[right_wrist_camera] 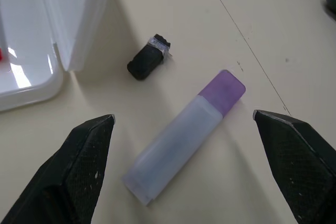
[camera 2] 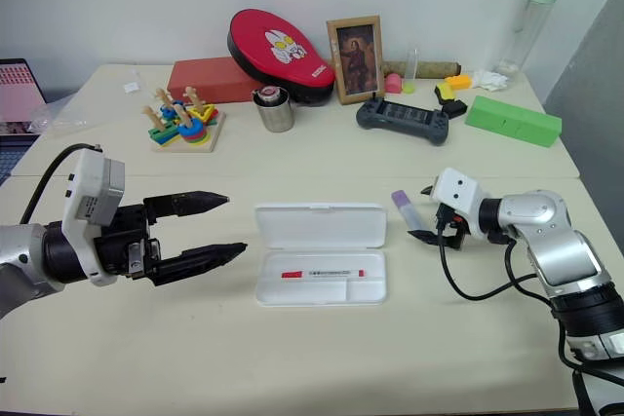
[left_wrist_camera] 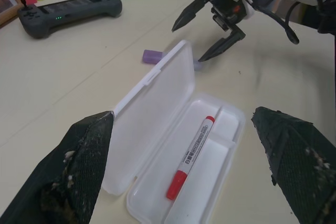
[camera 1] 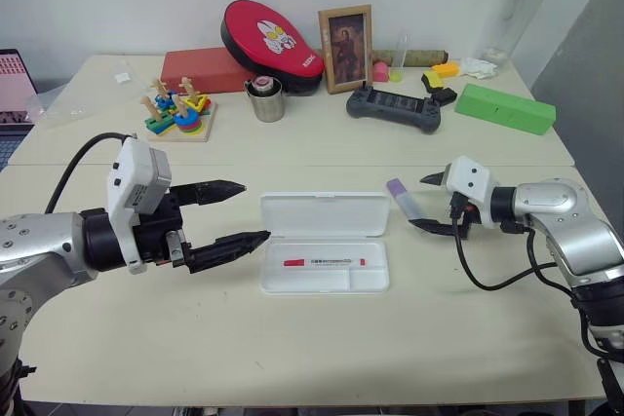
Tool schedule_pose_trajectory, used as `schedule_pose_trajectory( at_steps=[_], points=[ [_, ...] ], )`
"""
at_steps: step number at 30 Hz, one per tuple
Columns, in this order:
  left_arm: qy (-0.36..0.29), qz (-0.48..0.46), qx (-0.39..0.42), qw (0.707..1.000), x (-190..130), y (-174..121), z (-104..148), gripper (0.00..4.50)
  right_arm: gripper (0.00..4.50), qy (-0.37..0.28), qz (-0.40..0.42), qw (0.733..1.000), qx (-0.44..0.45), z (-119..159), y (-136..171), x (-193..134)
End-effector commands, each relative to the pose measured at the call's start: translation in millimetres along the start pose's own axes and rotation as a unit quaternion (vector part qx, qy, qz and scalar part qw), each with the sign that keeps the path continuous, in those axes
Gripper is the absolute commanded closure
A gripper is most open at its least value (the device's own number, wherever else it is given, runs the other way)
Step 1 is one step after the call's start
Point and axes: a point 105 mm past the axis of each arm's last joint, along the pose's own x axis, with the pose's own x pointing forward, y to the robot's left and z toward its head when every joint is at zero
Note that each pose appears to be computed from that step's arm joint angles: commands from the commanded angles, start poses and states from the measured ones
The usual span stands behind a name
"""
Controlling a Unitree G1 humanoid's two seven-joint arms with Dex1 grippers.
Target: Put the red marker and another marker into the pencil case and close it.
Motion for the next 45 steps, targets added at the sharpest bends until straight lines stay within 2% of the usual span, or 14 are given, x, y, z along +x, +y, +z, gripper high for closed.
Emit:
schedule_pose_trajectory(
  at_steps=[1,13,26,33,41,45],
  points=[
    [-0.005,0.007,0.033,0.999,-2.4,-3.8,7.8,0.0,0.05,-0.002,-0.017,1.0,0.007,7.2,-7.3,-3.1],
    [-0.006,0.01,0.033,0.999,-0.9,-3.4,6.4,0.0,0.05,0.013,-0.038,0.994,0.097,4.2,-7.5,7.6],
    [-0.005,0.011,0.032,0.999,0.4,-4.9,5.1,0.0,0.05,0.041,-0.046,0.992,0.114,4.1,2.6,23.9],
    [-0.007,0.011,0.031,0.999,1.9,-4.9,6.1,0.0,0.05,0.082,-0.077,0.979,0.172,-11.1,-3.6,28.3],
    [-0.007,0.012,0.031,0.999,3.6,-5.3,6.6,0.0,0.05,0.09,-0.081,0.968,0.219,-13.4,-4.7,29.5],
    [-0.008,0.012,0.032,0.999,4.7,-5.4,7.3,0.0,0.84,0.088,-0.081,0.965,0.233,-13.2,-5.5,28.5]
  ],
)
